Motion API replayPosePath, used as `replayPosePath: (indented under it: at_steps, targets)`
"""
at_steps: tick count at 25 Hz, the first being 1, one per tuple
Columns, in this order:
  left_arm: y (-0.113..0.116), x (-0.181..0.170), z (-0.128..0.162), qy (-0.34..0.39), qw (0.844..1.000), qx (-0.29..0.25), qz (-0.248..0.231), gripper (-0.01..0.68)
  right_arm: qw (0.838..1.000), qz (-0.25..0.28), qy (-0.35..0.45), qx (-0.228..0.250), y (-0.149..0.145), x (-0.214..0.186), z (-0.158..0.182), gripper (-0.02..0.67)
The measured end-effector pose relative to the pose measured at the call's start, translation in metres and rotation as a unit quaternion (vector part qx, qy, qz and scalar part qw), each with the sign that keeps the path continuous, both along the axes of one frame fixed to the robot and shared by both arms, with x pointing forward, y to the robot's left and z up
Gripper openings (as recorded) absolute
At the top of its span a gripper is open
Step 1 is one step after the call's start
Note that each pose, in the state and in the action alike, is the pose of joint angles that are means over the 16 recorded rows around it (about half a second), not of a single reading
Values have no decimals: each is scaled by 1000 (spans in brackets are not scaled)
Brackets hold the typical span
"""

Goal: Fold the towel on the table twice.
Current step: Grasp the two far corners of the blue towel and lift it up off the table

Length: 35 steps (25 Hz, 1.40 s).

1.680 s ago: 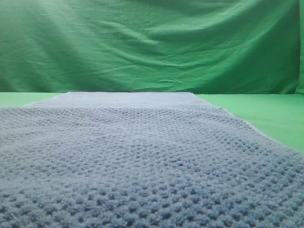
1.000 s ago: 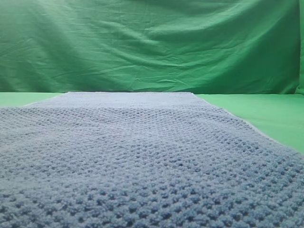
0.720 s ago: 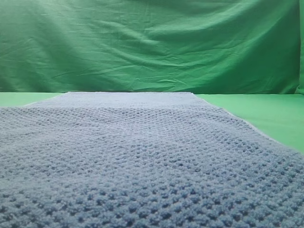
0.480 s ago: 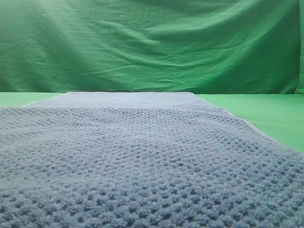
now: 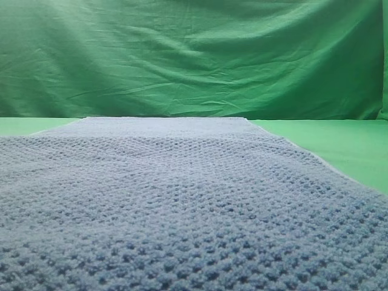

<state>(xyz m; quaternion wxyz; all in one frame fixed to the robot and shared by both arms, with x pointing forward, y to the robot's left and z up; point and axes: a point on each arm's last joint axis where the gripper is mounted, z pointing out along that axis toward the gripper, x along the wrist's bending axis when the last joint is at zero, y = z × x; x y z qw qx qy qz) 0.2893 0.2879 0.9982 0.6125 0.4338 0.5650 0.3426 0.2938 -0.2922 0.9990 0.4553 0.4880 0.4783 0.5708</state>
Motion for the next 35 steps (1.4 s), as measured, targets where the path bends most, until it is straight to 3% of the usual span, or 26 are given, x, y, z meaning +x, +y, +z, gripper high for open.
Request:
replayPosePath:
  at_steps: [9, 15, 28, 35]
  targets:
    - [-6, 1, 53, -5, 996, 82, -38, 0, 993, 44, 79, -77, 9, 13, 50, 0]
    - [-10, 16, 67, 32, 991, 112, -66, 0, 982, 69, 132, -118, 14, 35, 75, 0]
    - [-10, 38, 75, 49, 989, 118, -68, 0, 971, 95, 172, -133, 22, 67, 93, 0]
    - [-16, 68, 89, 120, 978, 139, -100, 0, 953, 121, 237, -143, 28, 95, 107, 0]
